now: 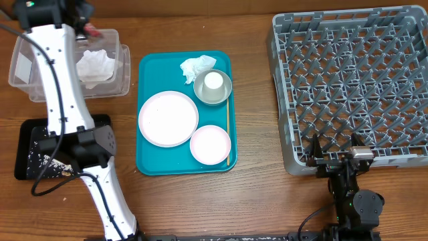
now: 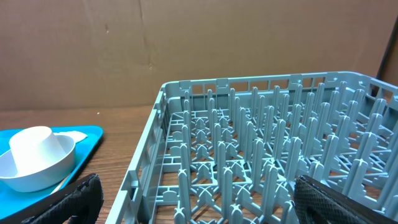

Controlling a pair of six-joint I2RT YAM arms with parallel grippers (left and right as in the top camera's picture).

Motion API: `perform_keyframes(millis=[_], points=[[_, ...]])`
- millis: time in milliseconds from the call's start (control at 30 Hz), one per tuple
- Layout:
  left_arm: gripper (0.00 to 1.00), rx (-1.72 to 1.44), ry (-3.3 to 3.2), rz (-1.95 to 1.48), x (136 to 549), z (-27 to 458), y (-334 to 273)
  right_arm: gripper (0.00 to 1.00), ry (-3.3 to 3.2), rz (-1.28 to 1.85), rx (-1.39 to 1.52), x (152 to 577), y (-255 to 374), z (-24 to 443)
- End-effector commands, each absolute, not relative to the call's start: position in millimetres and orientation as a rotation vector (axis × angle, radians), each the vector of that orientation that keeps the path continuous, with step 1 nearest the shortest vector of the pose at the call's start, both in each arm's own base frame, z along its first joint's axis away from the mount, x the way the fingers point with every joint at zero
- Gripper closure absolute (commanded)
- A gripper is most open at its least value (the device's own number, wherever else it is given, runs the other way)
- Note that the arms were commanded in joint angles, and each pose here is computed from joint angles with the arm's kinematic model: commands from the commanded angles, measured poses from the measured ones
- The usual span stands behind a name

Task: Sort waste into correct bins and load items into the dishwasher
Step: 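Carry the red wrapper with the left gripper and drop it into the clear bin, then grasp the remaining white napkin on the teal tray with the left gripper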

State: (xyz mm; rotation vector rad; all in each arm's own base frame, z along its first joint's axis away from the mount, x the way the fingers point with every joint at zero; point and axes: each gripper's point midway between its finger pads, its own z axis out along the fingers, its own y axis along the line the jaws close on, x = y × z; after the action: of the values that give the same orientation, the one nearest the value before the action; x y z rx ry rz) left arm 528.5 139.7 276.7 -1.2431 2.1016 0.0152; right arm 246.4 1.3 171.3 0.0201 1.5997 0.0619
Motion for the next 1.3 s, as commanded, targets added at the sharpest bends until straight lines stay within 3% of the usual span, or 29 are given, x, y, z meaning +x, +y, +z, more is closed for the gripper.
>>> perform_keyframes(millis=[0,33,133,233,400,633,800,967,1267], points=[[0.86,-1.286,2.071,0.153,532.1,256.3,171.4,0.00,1.592,0.058,0.018,246.4,0.8,170.4],[0.75,-1.302,2.070,0.161,533.2,249.3,179.2,0.00,1.592,0.058,0.018,246.4,0.8,170.3],[0.68,-1.332,2.086,0.146,533.5,235.5,190.3,0.00,1.592,0.058,0.018,246.4,0.8,170.4],[0.46,-1.339,2.123,0.080,533.8,227.8,188.2,0.00,1.592,0.058,0.018,246.4,0.8,170.3],[0.45,-1.259,2.234,-0.166,542.2,223.9,154.9,0.00,1.592,0.058,0.018,246.4,0.8,170.4],[0.49,-0.787,2.403,-0.647,565.8,240.3,48.1,0.00,1.592,0.058,0.018,246.4,0.8,170.4],[0.28,-0.603,2.495,-0.555,566.5,230.2,-9.2,0.00,1.592,0.058,0.018,246.4,0.8,170.4],[0.25,-0.525,2.587,-0.450,568.4,195.9,-59.8,0.00,1.592,0.058,0.018,246.4,0.8,170.4],[0.23,-0.432,2.797,-0.369,564.8,92.1,-121.4,0.00,1.592,0.058,0.018,246.4,0.8,170.3]])
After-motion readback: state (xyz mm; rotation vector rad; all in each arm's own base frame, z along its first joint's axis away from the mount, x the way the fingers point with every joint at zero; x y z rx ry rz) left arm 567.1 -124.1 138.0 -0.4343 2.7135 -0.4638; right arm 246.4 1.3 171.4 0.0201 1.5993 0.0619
